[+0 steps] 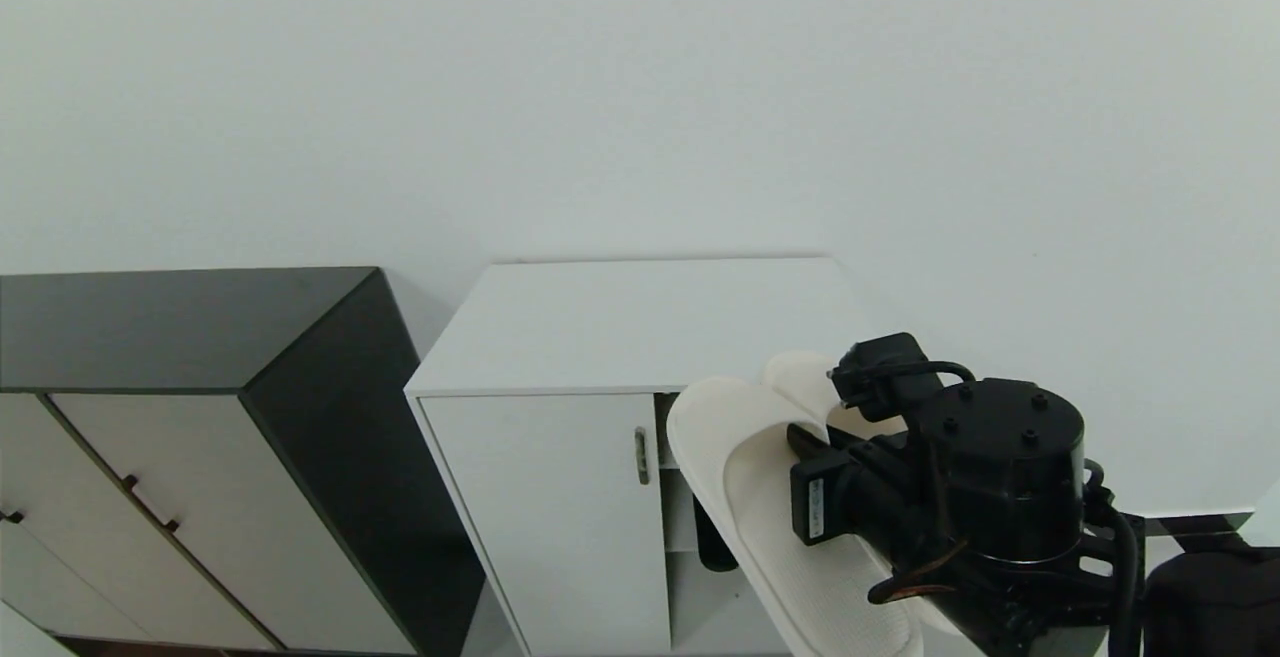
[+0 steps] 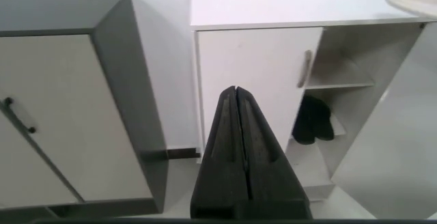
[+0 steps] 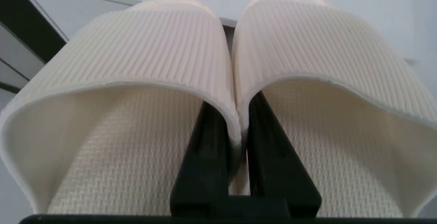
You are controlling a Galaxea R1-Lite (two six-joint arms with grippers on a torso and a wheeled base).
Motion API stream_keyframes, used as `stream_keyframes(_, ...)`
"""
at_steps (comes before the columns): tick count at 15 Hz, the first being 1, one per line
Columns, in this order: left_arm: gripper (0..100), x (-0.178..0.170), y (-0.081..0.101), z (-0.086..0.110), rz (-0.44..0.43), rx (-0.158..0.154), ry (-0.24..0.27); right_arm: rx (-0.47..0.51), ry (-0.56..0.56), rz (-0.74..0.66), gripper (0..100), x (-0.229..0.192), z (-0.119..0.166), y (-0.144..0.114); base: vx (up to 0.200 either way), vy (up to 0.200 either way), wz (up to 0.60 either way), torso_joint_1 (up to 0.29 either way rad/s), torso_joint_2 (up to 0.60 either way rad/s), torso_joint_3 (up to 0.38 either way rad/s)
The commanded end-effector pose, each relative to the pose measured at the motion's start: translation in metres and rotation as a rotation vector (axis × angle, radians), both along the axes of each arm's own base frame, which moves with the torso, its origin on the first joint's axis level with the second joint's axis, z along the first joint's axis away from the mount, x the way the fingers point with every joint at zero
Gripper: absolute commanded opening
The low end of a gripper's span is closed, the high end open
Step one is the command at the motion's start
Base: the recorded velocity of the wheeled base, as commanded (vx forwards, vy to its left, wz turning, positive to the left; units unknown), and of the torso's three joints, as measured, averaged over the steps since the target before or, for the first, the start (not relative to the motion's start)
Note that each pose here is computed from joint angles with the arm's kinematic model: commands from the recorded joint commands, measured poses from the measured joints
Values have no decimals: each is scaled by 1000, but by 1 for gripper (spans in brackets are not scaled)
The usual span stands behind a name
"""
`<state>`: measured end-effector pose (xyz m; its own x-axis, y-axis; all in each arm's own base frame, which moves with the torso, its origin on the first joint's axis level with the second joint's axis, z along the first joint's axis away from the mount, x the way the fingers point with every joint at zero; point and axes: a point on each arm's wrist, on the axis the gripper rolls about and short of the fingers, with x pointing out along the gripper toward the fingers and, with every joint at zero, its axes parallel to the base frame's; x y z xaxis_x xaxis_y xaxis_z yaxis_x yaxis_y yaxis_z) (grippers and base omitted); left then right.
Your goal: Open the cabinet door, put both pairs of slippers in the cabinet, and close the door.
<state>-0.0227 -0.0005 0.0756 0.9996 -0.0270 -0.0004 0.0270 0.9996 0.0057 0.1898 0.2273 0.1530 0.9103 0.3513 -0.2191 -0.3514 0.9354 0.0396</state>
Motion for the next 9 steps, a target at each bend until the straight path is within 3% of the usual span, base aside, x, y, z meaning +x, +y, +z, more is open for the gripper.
stream_keyframes(1,0,0,0,0,-1,-1,0,-10,7,2,0,-1,-3,0,0,0,0,0,0,0)
stream_keyframes(9,0,0,0,0,-1,-1,0,0,-5,3,0,-2,-6,-1,0,0,0,0,0,0)
